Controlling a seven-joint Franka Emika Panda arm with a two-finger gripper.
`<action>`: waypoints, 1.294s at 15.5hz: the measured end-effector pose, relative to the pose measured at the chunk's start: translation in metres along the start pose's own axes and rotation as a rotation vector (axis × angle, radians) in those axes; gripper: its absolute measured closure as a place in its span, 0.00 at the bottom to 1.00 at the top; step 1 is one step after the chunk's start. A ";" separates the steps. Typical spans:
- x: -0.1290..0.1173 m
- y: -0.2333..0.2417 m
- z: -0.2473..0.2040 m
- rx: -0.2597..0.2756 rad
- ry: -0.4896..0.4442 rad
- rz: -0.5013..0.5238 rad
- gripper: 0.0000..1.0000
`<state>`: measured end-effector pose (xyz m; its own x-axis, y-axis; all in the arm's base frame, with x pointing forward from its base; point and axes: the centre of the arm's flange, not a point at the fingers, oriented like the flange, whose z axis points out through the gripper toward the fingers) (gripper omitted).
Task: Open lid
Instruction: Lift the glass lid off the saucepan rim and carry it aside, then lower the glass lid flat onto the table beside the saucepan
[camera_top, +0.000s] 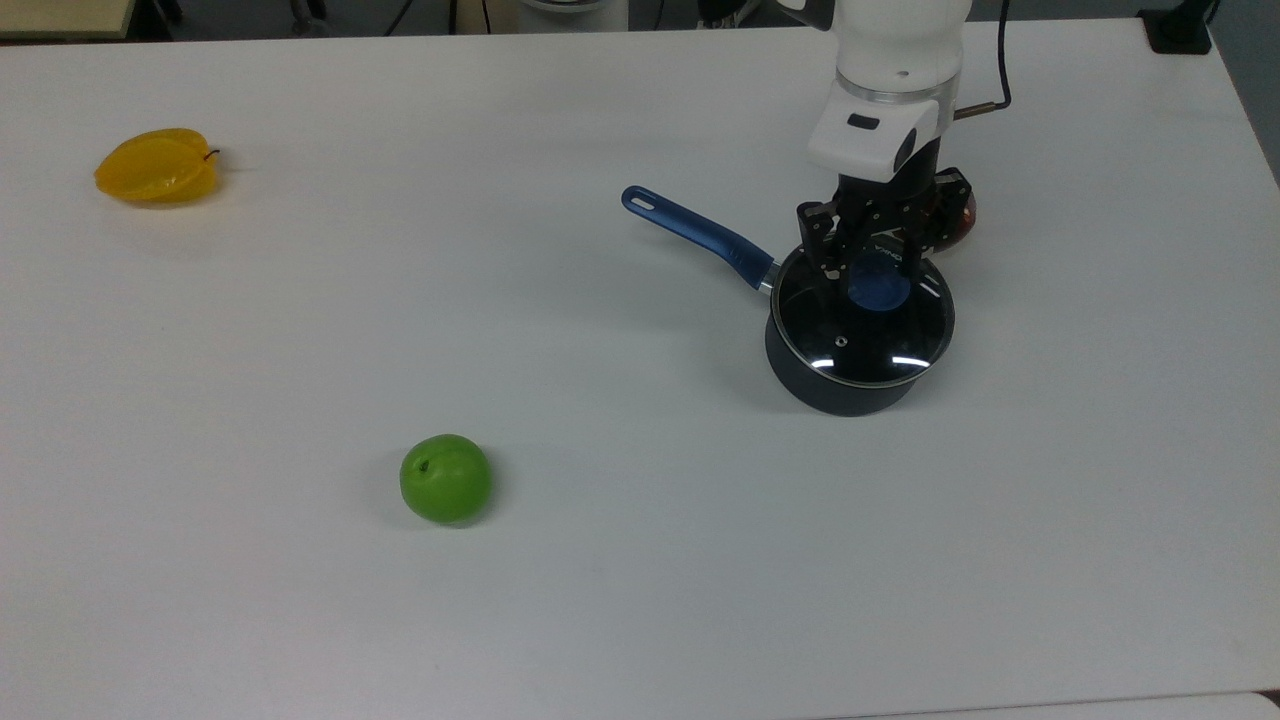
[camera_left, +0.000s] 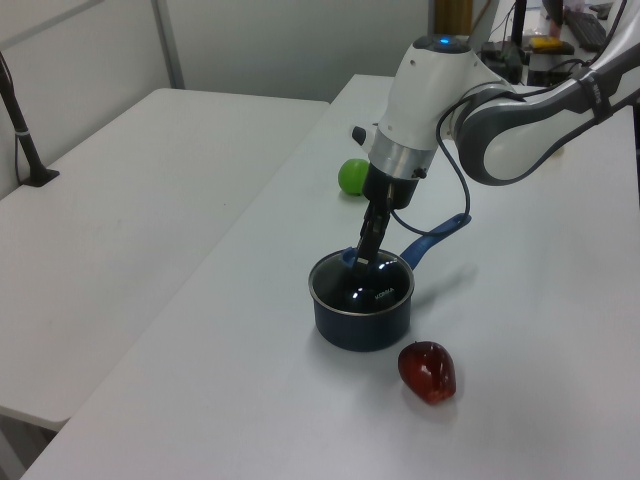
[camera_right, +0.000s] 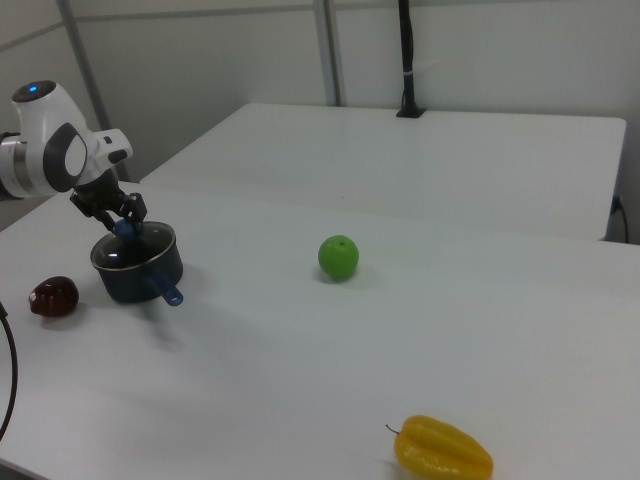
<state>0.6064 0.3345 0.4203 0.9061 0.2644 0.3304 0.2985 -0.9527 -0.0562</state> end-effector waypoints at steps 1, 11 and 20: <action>0.000 0.000 -0.002 0.001 0.003 0.000 0.35; 0.009 0.026 -0.058 0.002 0.076 0.077 0.35; -0.047 0.174 -0.105 -0.081 0.082 0.290 0.35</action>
<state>0.5840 0.1405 0.4943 0.9216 -0.0301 0.3869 0.0033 -0.9963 -0.0853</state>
